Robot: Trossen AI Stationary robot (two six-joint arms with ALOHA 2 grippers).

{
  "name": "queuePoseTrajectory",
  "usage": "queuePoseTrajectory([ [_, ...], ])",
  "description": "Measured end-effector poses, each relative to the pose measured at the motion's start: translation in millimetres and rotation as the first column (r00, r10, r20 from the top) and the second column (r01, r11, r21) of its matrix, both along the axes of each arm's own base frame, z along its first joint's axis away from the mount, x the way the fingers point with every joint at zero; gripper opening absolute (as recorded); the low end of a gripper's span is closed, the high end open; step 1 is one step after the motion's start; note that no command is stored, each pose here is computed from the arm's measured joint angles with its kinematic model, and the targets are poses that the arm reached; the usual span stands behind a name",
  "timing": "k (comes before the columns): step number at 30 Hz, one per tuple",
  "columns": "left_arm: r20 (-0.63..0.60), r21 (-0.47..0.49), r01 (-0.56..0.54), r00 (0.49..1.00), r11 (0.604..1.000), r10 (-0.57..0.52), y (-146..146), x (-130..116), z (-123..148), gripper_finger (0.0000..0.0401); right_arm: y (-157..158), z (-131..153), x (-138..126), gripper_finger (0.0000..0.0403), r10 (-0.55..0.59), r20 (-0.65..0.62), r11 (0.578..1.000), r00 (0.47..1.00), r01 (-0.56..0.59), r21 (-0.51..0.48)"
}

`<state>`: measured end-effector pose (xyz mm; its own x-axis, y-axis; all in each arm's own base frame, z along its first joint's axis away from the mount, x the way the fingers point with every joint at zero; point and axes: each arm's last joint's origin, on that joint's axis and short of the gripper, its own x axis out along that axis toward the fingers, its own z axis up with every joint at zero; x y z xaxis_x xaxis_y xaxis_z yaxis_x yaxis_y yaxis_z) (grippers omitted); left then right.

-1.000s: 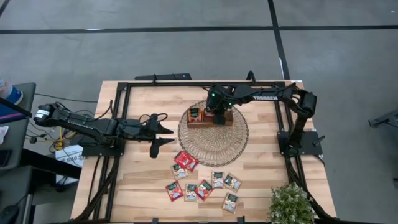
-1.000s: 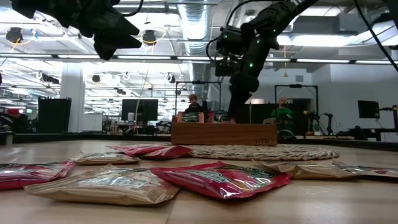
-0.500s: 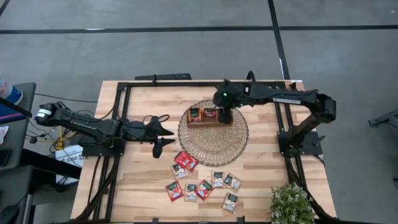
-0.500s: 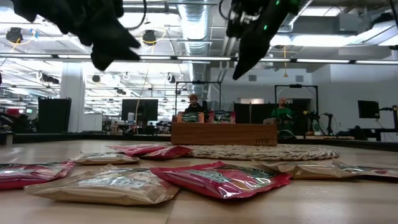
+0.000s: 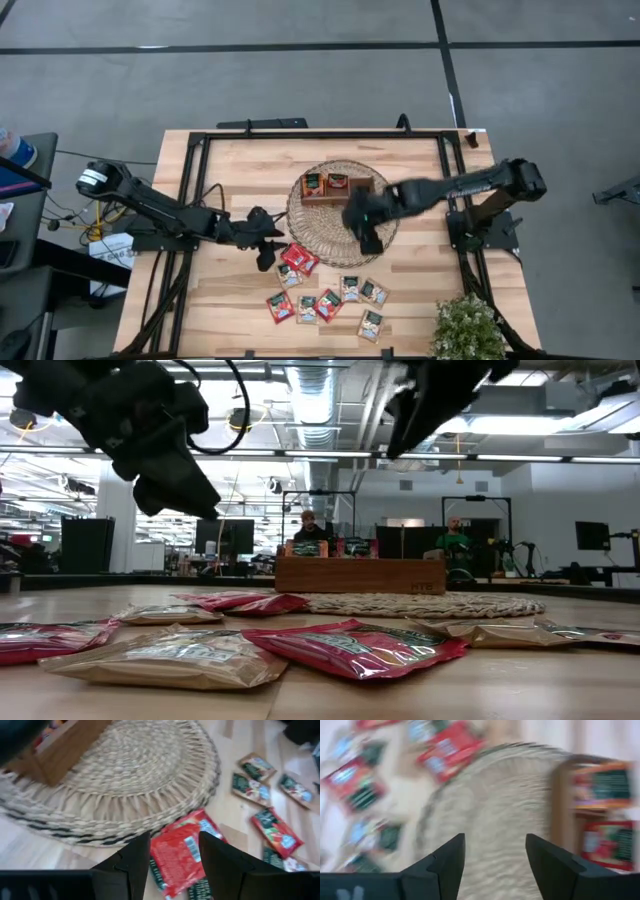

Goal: Pick & Place Tea
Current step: Put the red tea bag into the middle section of the wooden organizer

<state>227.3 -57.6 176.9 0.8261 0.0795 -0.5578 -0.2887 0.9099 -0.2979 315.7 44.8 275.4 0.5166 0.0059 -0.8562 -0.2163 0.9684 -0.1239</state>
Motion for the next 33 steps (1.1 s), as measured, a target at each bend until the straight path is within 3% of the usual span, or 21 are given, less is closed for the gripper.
queuePoseTrajectory([
  [4,0.024,-0.026,0.043,0.999,0.999,-0.042,-8.1,-0.3,1.9,0.0160,40.2,-13.7,7.0,0.0190,0.079,0.006,0.997,0.997,-0.080,0.016],
  [8,0.018,-0.158,0.104,0.995,0.982,-0.102,-20.9,-3.7,1.9,0.0160,66.4,-28.1,10.0,0.0178,0.112,-0.006,0.994,0.994,-0.112,0.007],
  [13,-0.021,-0.341,0.117,0.991,0.933,-0.132,-46.4,-15.4,0.1,0.0160,76.6,-36.8,6.8,0.0162,0.084,-0.043,0.996,0.996,-0.085,-0.032],
  [17,-0.062,-0.433,0.078,0.991,0.898,-0.116,-66.8,-27.6,-0.1,0.0160,75.6,-34.2,3.9,0.0155,0.058,-0.052,0.998,0.997,-0.059,-0.023],
  [21,-0.134,-0.376,-0.009,0.990,0.926,-0.045,-87.0,-31.7,12.0,0.0160,74.2,-30.4,1.0,0.0153,0.047,-0.054,0.999,0.997,-0.048,-0.018],
  [25,-0.232,-0.261,-0.048,0.973,0.964,-0.014,-109.1,-19.7,29.6,0.0160,74.0,-30.9,0.7,0.0156,0.026,-0.059,1.000,0.998,-0.026,-0.009],
  [30,-0.450,-0.089,-0.104,0.892,0.991,0.053,-128.1,-0.7,34.0,0.0160,76.2,-30.8,0.0,0.0161,0.015,-0.058,1.000,0.998,-0.015,0.001],
  [33,-0.509,-0.059,-0.136,0.856,0.989,0.088,-138.5,11.3,30.0,0.0160,80.0,-30.8,-1.8,0.0162,0.015,-0.060,1.000,0.998,-0.015,0.007],
])
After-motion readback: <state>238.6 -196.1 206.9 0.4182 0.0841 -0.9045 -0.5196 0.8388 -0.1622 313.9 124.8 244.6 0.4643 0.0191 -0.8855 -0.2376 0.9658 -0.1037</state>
